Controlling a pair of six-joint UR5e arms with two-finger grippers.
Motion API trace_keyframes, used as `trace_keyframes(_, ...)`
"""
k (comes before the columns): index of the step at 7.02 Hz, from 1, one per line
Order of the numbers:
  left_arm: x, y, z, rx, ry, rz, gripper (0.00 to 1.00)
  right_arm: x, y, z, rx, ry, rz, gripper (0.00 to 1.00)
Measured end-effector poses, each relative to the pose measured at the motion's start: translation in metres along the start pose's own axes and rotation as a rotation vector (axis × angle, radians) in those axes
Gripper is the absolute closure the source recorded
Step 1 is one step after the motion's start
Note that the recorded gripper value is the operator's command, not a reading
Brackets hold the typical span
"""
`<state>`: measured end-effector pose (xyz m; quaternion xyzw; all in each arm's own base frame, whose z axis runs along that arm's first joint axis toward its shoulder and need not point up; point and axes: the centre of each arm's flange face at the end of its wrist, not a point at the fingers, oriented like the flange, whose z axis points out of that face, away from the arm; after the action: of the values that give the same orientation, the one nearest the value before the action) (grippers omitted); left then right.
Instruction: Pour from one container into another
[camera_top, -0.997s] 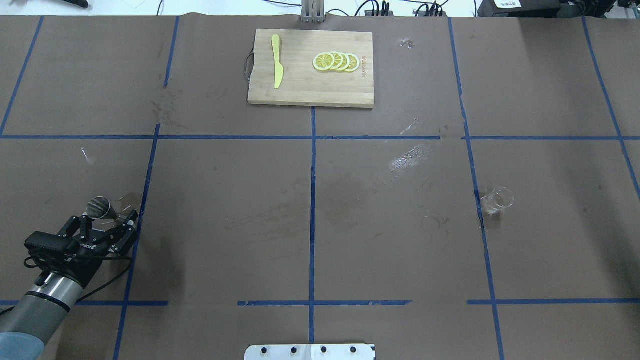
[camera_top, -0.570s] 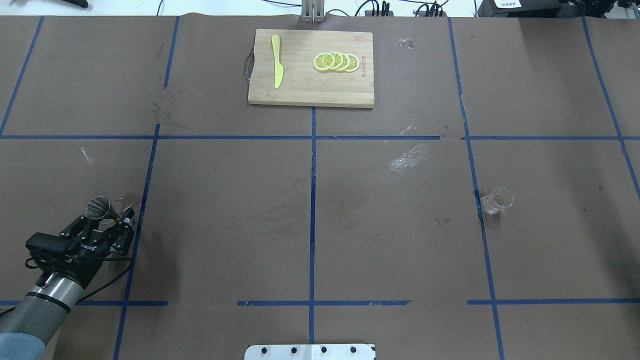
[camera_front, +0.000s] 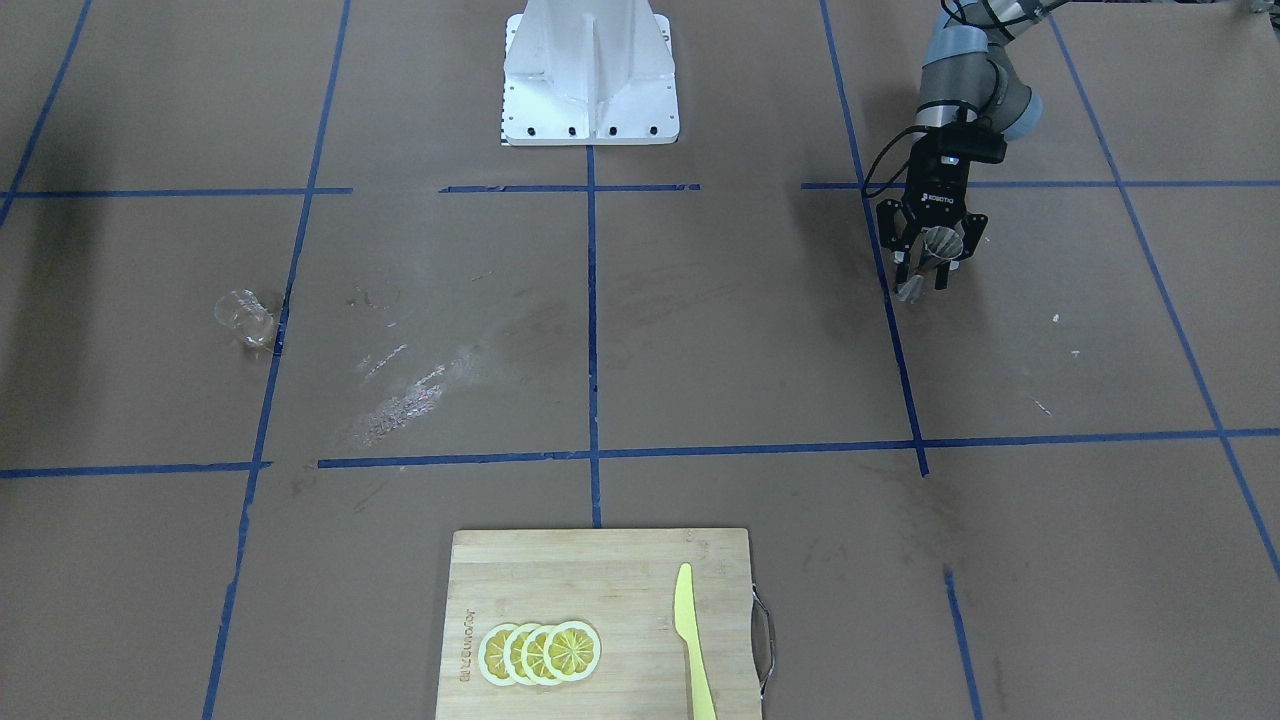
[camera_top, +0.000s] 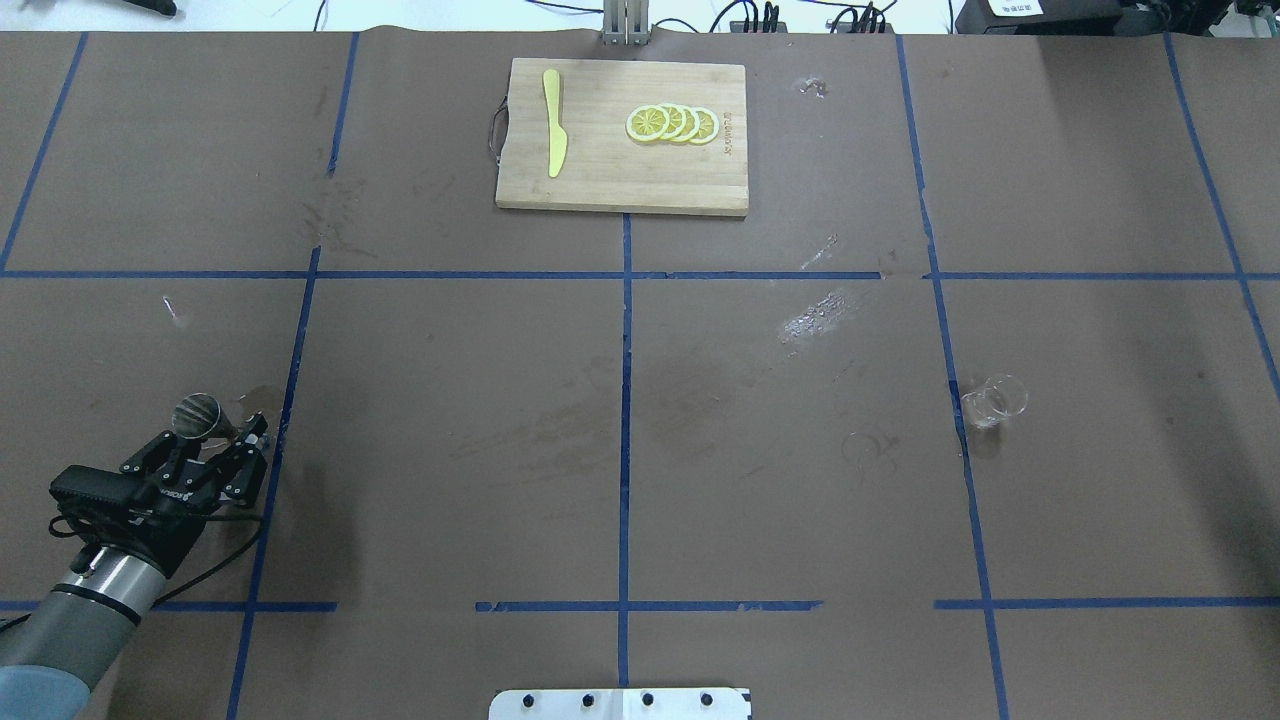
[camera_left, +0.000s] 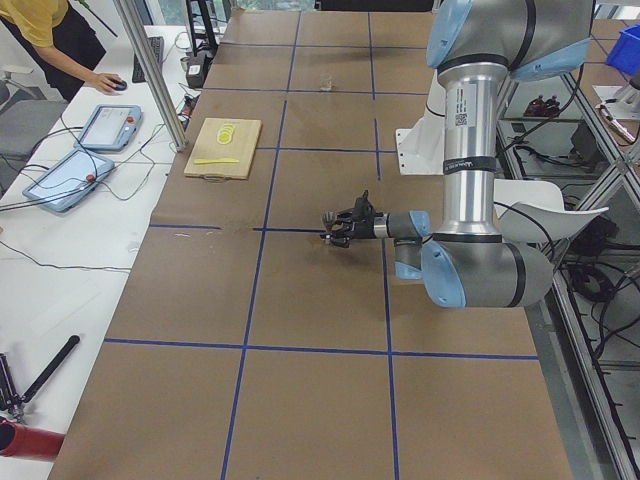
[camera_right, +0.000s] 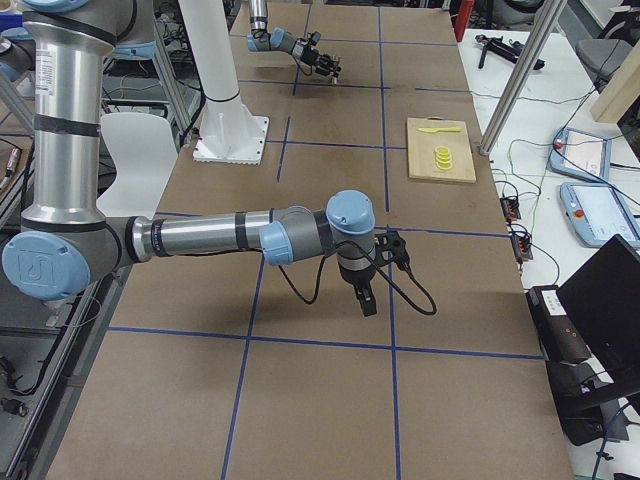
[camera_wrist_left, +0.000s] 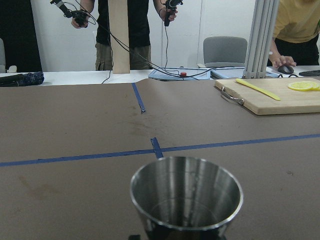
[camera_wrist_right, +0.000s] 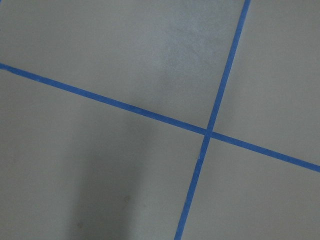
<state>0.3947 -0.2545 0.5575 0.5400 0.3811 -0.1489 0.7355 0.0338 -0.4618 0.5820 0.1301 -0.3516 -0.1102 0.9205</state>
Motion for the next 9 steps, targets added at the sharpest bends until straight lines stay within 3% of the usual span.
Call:
trace_keyframes(5,-0.0008,-0.0014,-0.0035,0.006,0.016,-0.03,0.45,0.0002,0.0002,0.0003,-0.001,-0.001,0.001,0.0)
trace_keyframes(6,-0.001,-0.0015,-0.0041,0.01,0.014,-0.031,0.52,-0.0001,0.0,0.0001,0.0,-0.001,0.0,0.0)
trace_keyframes(8,-0.0019,-0.0019,-0.005,0.015,0.012,-0.035,0.89,-0.0004,-0.0006,-0.0003,0.001,-0.001,-0.001,0.0)
trace_keyframes(9,-0.0026,-0.0025,-0.0055,0.019,0.012,-0.039,0.98,-0.0005,-0.0008,-0.0005,0.001,-0.001,-0.001,0.0)
